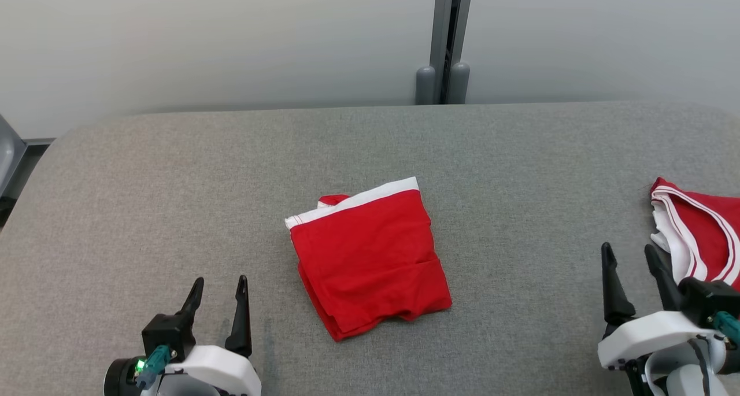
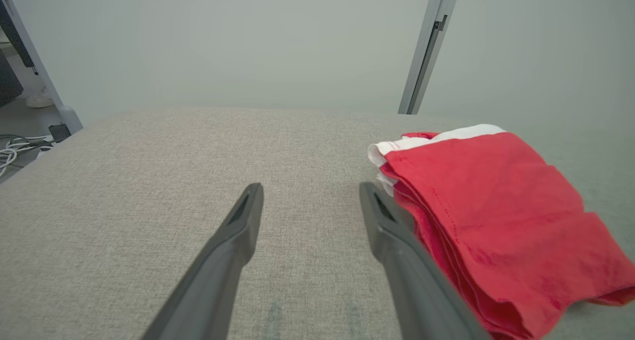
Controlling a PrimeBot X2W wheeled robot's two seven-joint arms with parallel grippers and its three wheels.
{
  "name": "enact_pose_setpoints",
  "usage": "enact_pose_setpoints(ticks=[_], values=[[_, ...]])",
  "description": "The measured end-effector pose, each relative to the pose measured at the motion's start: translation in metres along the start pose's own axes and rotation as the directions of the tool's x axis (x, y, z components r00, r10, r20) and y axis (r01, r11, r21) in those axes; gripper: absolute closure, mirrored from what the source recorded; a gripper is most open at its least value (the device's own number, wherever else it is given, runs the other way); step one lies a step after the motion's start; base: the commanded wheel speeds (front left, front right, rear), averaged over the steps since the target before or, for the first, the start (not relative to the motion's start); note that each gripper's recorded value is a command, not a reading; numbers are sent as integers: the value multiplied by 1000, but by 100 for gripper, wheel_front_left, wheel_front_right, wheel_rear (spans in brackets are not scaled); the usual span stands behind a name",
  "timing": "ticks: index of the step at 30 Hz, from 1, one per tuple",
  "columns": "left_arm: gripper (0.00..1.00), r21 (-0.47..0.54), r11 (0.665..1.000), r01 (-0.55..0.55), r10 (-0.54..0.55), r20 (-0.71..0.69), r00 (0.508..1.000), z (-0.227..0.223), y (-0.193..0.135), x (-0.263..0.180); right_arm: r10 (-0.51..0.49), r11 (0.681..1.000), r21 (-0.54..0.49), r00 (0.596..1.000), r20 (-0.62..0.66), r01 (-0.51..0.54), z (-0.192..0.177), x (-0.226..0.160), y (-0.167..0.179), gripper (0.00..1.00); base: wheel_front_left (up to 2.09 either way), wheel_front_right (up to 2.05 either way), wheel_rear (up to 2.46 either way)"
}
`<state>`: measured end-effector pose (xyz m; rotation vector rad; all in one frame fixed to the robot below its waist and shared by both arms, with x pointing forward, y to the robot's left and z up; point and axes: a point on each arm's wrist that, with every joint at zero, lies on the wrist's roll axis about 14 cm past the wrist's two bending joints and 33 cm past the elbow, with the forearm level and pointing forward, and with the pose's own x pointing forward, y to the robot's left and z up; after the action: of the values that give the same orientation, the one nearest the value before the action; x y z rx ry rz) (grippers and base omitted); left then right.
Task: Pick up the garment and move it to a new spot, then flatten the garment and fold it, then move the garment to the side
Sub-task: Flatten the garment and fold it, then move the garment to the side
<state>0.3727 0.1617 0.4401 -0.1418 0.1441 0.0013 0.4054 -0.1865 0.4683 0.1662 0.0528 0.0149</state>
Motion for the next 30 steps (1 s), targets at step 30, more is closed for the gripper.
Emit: enact_pose_setpoints(ticks=[30], values=[[0, 52, 997, -62, 62, 0, 998, -9, 21, -42, 111, 994, -2, 994, -21, -111, -11, -41, 36, 0, 0, 0, 0]])
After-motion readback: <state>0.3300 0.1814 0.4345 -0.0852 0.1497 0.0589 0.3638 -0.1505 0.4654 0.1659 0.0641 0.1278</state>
